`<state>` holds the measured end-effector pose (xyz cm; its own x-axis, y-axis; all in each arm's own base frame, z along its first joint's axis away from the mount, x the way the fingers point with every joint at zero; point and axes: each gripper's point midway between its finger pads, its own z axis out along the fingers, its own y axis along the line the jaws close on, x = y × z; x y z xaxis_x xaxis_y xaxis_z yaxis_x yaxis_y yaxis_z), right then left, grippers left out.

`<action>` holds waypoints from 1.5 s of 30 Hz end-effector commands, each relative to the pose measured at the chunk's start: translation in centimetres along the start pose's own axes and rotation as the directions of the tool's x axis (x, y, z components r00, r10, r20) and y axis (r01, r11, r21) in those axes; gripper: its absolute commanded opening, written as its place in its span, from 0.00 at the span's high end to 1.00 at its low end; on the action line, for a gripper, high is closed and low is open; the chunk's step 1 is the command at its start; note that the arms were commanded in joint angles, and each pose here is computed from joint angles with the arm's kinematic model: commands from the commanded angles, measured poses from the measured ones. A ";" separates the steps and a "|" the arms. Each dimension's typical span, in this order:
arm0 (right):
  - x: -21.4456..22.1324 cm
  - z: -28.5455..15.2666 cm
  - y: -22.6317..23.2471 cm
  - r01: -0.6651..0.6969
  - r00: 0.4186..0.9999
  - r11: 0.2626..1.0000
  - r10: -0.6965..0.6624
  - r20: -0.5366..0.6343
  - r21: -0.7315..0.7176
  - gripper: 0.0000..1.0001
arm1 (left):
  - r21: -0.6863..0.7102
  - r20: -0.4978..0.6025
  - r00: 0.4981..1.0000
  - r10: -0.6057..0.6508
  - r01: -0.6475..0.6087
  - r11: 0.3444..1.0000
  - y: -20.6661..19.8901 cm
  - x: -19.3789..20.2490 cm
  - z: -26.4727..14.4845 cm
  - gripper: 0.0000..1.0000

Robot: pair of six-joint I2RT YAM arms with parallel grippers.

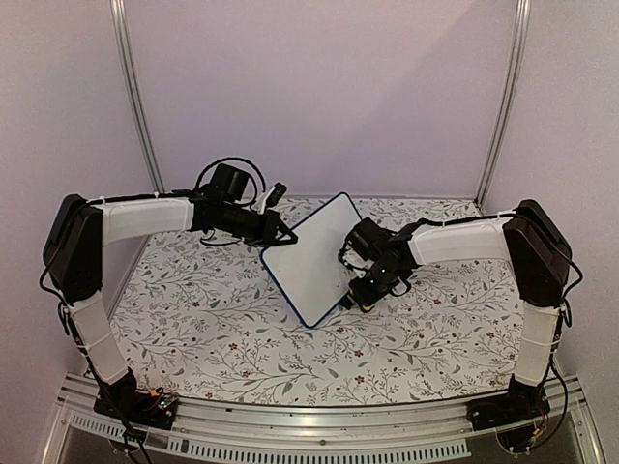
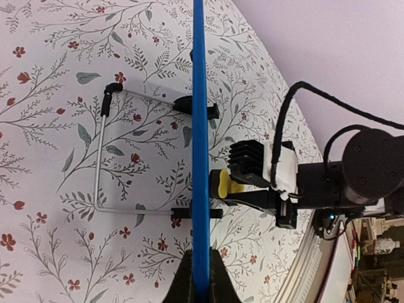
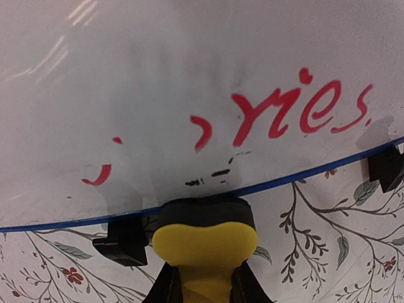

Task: Erase the whiteboard
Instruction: Erase the whiteboard at the center of the board.

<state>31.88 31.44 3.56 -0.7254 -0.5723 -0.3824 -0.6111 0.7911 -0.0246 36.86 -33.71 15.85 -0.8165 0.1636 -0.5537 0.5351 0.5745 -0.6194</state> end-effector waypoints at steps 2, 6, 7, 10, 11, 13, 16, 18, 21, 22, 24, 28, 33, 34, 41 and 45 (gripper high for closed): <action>1.4 0.0 0.0 -0.021 1.000 1.000 0.021 -0.019 -0.013 0.80 | -0.005 -0.043 0.998 0.042 -0.043 0.999 -0.3 1.2 0.7 1.00; -0.7 -1.1 -0.1 -0.024 0.999 1.000 0.024 0.031 -0.009 0.80 | -0.010 -0.046 0.998 0.041 -0.041 0.999 -0.1 1.3 0.8 1.00; -1.4 -1.4 -0.2 -0.023 0.999 1.000 0.023 0.048 -0.003 0.80 | -0.012 -0.045 0.998 0.042 -0.042 0.999 0.0 1.3 0.8 1.00; -3.5 -2.5 -0.8 -0.023 0.994 0.999 0.019 0.104 0.037 0.80 | -0.013 -0.043 0.998 0.044 -0.044 0.999 -0.1 1.2 0.7 1.00; -4.1 -2.7 -1.2 -0.026 0.993 0.998 0.019 0.117 0.055 0.80 | -0.010 -0.042 0.998 0.046 -0.047 0.999 -0.3 1.1 0.7 1.00; -5.0 -3.0 -1.7 -0.035 0.990 0.997 0.025 0.136 0.069 0.80 | -0.012 -0.041 0.998 0.047 -0.048 0.999 -0.2 1.1 0.6 1.00; -5.7 -3.1 -2.6 -0.061 0.988 0.995 0.048 0.149 0.084 0.80 | -0.011 -0.038 0.998 0.050 -0.050 0.999 -0.3 1.0 0.5 1.00; -5.9 -3.1 -3.1 -0.081 0.985 0.993 0.067 0.156 0.087 0.80 | -0.005 -0.036 0.998 0.051 -0.051 0.999 -0.5 1.0 0.4 1.00; -5.7 -2.4 -2.7 -0.088 0.987 0.995 0.080 0.143 0.054 0.80 | 0.002 -0.036 0.998 0.051 -0.051 0.999 -0.8 0.9 0.3 1.00; -5.6 -2.1 -2.3 -0.083 0.988 0.996 0.077 0.132 0.034 0.80 | 0.003 -0.035 0.998 0.051 -0.051 0.999 -0.8 0.9 0.3 1.00; -5.5 -1.6 -1.2 -0.067 0.990 0.998 0.069 0.119 -0.021 0.80 | 0.003 -0.035 0.998 0.052 -0.052 0.999 -0.8 0.9 0.3 1.00; -5.3 -1.7 0.0 -0.027 0.992 0.998 0.034 0.124 -0.053 0.80 | 0.006 -0.043 0.998 0.047 -0.047 0.999 -0.7 1.1 0.5 1.00; -5.1 -1.6 0.1 -0.016 0.993 0.999 0.021 0.120 -0.042 0.80 | 0.004 -0.048 0.998 0.045 -0.045 0.999 -0.5 1.2 0.7 1.00; -5.0 -1.6 0.0 -0.016 0.992 0.999 0.021 0.122 -0.039 0.80 | 0.001 -0.049 0.998 0.043 -0.043 0.999 -0.4 1.3 0.8 1.00; -4.8 -1.8 0.1 -0.020 0.991 0.999 0.025 0.130 -0.043 0.80 | -0.008 -0.060 0.998 0.035 -0.036 0.999 0.0 1.6 1.2 1.00; -4.5 -1.7 0.0 -0.023 0.992 0.999 0.029 0.126 -0.045 0.80 | -0.014 -0.058 0.998 0.037 -0.037 0.999 0.1 1.5 1.1 1.00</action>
<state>35.16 32.63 7.00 -0.7152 -0.5097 -0.4782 -0.5807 0.8141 0.0007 36.77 -33.80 15.88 -0.8159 0.1678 -0.5534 0.5372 0.5741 -0.6179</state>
